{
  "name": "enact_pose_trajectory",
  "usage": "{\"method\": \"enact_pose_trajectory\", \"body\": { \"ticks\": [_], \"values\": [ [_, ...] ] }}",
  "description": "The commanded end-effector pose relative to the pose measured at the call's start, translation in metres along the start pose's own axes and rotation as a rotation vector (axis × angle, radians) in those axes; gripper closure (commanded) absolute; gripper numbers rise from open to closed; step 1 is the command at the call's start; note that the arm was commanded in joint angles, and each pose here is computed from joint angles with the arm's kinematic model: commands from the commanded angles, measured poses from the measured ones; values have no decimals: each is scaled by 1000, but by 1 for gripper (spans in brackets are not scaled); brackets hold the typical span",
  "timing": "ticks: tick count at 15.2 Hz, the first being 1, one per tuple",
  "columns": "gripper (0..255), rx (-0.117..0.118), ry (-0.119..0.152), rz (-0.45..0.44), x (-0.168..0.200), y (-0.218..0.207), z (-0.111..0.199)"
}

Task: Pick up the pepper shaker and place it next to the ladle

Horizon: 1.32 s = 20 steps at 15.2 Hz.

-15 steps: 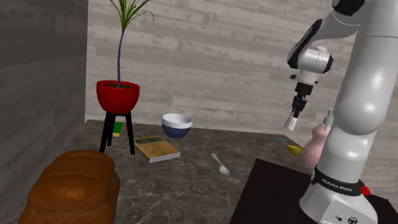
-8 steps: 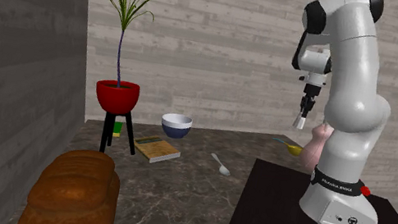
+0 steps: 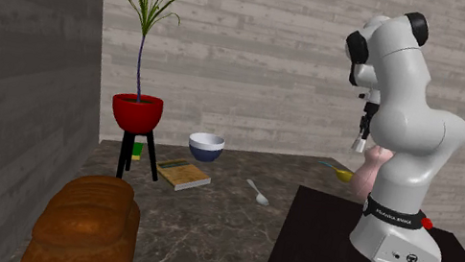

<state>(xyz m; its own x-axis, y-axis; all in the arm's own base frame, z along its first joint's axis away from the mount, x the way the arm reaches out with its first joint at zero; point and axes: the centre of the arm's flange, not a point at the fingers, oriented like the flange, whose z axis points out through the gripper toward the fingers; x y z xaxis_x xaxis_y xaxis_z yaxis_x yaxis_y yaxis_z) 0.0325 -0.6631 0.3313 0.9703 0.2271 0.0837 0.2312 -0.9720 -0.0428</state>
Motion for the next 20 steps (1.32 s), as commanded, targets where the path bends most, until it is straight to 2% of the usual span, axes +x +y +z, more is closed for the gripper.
{"method": "enact_pose_trajectory", "body": {
  "ticks": [1,20],
  "values": [
    [255,0,1,-1,-4,2,9],
    [255,0,1,-1,-12,6,106]
  ]
}}
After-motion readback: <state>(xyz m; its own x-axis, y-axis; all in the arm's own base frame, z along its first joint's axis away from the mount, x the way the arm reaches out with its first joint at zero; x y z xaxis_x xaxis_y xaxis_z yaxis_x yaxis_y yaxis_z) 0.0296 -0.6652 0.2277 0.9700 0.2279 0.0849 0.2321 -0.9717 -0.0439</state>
